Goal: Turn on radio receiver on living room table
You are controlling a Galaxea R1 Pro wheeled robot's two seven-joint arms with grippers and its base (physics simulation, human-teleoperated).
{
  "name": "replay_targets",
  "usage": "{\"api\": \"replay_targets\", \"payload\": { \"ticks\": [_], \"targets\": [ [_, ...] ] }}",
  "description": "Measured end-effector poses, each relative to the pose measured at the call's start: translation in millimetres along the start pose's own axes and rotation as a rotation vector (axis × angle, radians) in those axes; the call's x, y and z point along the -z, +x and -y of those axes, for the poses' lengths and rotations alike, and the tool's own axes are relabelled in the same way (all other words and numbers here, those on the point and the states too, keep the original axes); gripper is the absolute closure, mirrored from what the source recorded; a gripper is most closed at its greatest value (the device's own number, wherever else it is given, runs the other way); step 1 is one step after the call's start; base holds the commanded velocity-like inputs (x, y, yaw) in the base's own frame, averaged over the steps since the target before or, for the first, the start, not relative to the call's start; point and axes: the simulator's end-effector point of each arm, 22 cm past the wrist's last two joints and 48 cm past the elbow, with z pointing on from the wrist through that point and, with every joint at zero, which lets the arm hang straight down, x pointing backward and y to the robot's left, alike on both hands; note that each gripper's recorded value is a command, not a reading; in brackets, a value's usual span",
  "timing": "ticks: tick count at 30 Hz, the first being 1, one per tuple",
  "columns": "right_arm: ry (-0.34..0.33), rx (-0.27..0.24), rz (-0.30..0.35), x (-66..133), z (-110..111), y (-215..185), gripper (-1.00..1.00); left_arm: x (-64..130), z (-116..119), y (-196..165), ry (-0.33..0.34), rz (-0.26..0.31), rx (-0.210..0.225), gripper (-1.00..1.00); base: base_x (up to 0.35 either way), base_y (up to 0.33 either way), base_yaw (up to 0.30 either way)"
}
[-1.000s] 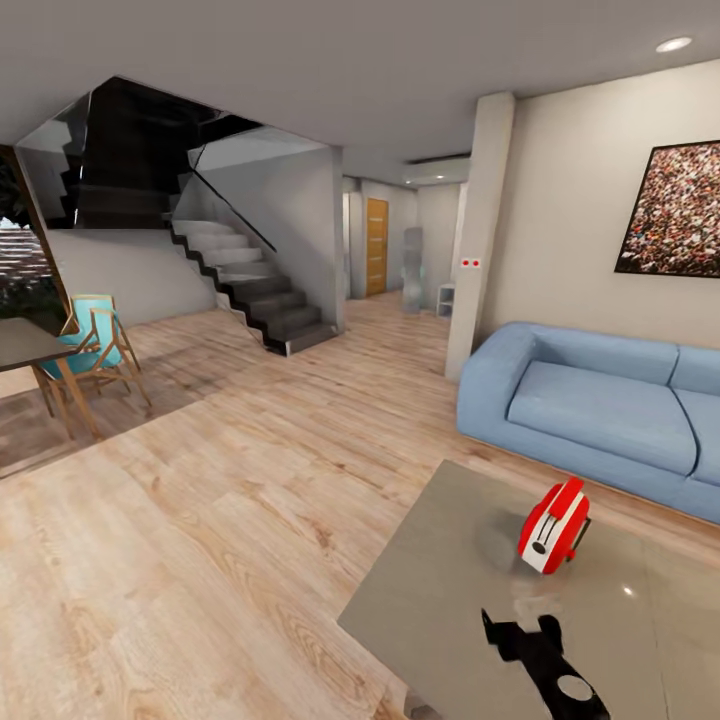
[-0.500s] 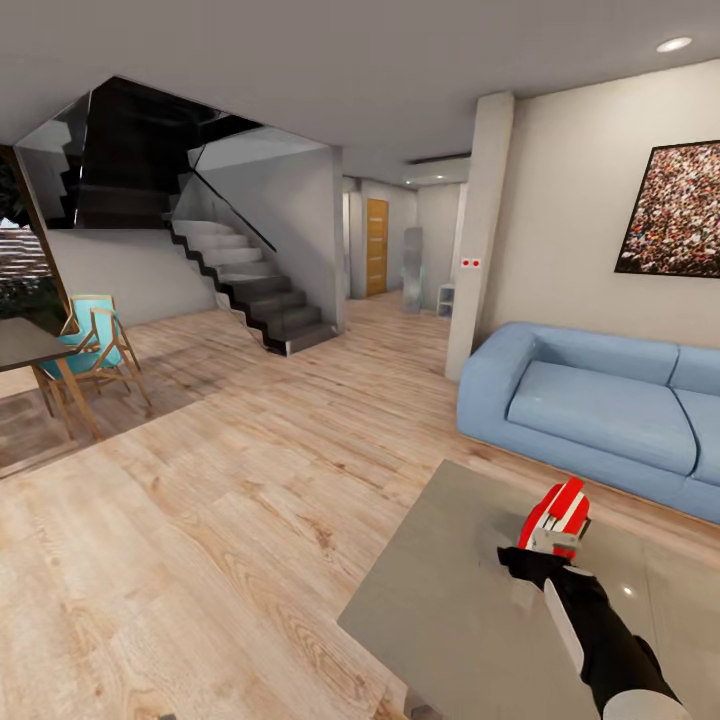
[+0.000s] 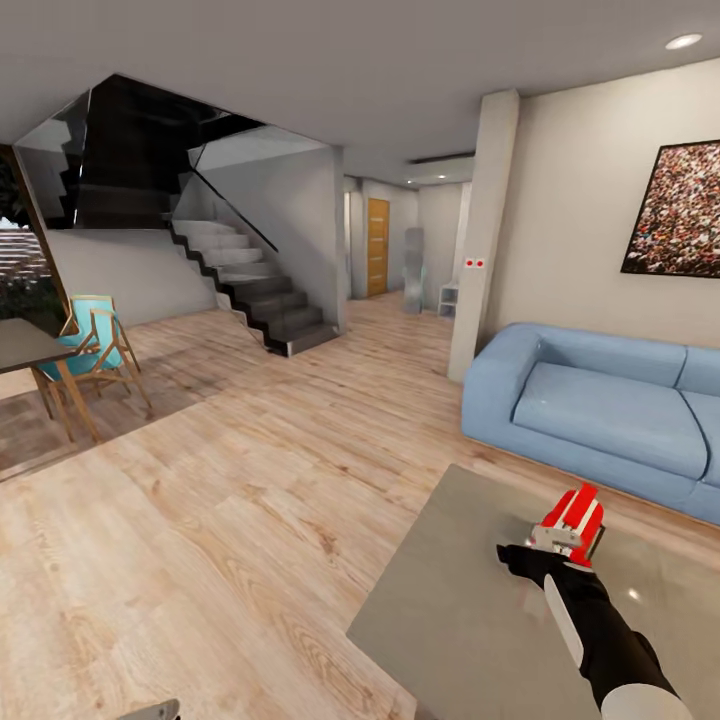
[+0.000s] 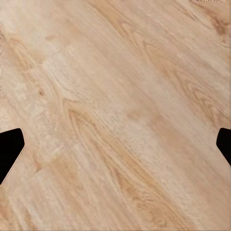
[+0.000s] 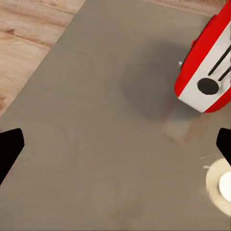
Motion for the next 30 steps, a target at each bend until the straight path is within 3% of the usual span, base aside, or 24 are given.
{"api": "replay_targets", "payload": {
  "ticks": [18, 30],
  "targets": [
    [0.001, 0.009, 0.0, 0.0, -0.8, 0.0, -1.0, -0.2, -1.8, 0.0, -0.002, 0.0, -0.003, -1.0, 0.223, 0.233, -0.007],
    [-0.002, 0.002, 0.007, 2.0, -1.1, -3.2, -1.0, 0.4, -1.0, -2.7, -0.001, 0.007, 0.0, -1.0, 0.03, 0.027, -0.218]
  ]
}}
